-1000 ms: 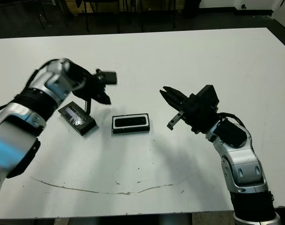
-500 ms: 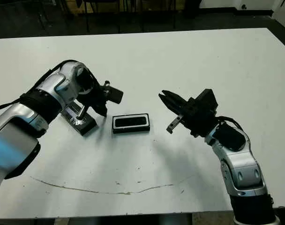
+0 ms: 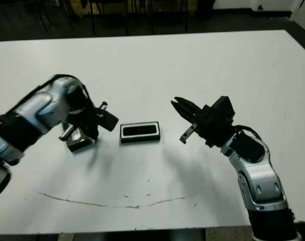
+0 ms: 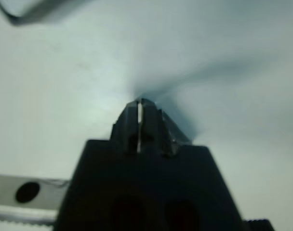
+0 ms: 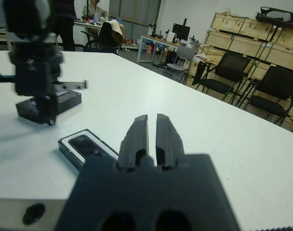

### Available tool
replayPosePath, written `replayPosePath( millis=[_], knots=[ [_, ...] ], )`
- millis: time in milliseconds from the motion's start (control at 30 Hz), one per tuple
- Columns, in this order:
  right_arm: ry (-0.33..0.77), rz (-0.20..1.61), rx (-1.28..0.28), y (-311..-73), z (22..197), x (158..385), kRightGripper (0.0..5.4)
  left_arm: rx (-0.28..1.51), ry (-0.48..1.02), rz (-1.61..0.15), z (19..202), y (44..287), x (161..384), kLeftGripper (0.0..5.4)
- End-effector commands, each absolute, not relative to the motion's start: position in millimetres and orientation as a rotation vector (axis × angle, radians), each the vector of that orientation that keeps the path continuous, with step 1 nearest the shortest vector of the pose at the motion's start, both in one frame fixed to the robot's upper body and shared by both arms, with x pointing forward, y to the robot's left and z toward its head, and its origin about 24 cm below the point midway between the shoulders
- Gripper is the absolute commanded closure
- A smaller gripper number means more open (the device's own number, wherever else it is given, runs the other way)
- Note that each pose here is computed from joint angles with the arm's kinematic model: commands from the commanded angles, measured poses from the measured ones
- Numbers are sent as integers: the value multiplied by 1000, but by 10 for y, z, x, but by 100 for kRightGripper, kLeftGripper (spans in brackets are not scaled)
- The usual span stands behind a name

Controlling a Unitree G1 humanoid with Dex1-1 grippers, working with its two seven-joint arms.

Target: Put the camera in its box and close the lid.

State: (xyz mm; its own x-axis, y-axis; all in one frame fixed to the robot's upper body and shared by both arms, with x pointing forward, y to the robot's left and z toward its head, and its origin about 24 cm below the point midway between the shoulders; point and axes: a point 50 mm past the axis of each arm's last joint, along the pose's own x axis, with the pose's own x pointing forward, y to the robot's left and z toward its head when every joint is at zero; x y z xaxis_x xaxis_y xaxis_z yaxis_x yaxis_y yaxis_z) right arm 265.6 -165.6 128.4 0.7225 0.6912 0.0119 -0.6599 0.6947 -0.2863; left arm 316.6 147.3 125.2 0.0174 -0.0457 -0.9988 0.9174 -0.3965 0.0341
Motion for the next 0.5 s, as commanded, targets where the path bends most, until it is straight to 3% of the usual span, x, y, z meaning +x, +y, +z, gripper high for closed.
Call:
replayPosePath(
  millis=[33, 500],
  knots=[
    [-83, 752, -271, -1707, 1241, 2649, 538, 1435, 1022, -1552, 1098, 1588, 3032, 540],
    [-60, 746, -271, -1701, 1229, 2658, 538, 1423, 1043, -1639, 1066, 1674, 2922, 540]
  ],
)
